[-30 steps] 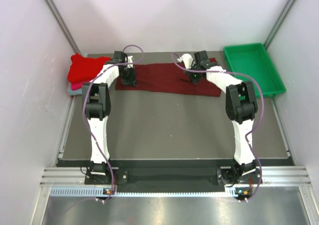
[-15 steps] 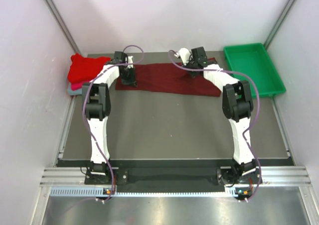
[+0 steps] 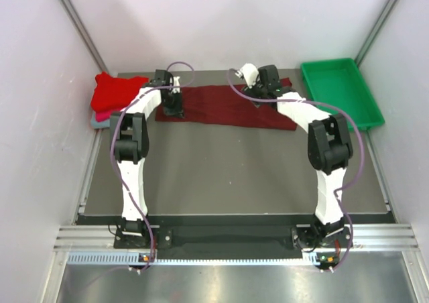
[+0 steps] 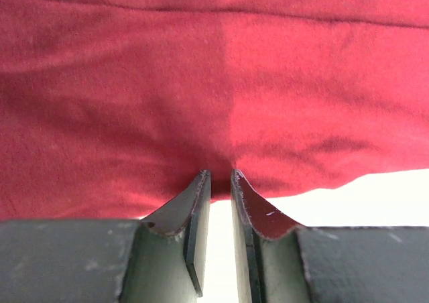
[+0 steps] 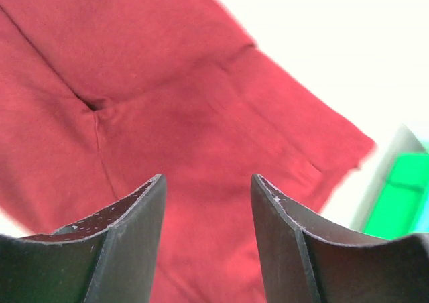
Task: Fold and stack the t-shirts
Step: Fold the tshirt
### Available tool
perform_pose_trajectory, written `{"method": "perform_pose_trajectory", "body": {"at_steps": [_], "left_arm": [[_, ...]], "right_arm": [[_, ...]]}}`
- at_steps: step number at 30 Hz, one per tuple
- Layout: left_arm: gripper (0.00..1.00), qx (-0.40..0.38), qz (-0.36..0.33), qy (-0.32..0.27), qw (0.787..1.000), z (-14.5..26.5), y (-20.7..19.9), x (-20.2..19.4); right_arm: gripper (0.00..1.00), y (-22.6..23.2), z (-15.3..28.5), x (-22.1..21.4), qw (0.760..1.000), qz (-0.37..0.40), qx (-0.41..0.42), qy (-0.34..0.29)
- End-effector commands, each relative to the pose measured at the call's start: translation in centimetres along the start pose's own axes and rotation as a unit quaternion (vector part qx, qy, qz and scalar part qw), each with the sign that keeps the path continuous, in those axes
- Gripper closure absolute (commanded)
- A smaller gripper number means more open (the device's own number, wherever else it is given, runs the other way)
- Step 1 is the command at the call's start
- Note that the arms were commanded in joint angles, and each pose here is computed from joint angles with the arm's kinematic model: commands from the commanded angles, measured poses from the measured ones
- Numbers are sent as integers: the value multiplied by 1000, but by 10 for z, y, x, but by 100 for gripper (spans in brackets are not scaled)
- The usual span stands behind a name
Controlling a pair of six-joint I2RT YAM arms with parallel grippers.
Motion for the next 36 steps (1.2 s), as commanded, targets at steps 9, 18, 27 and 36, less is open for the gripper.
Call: {"method": "perform_pose_trajectory", "body": {"at_steps": [9,18,27,36], "left_arm": [[74,-27,-33,-91,995,89,-26,55],[73,22,-55,-66,996,44,7,53],[74,61,-51,-14,997,1,33,24],[74,126,-41,49,990,-4,58,-22]], "right_arm": [[46,-29,53,-17,953,-301,35,-23],[41,-4,32,-77,821,-547,159,21],[40,-2,21,-107,792,-590,151,49],[39,-53,14,-158,786,-612,59,72]]}}
Point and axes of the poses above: each gripper's point midway between its finger pads, its own z axis back along the fingers, its own y axis along the line the jaws close on, x = y × z, the point moved 2 cm from there along z, back along the fingers, and after that the axes turned 2 degrees about -z, right-handed, at the moved point
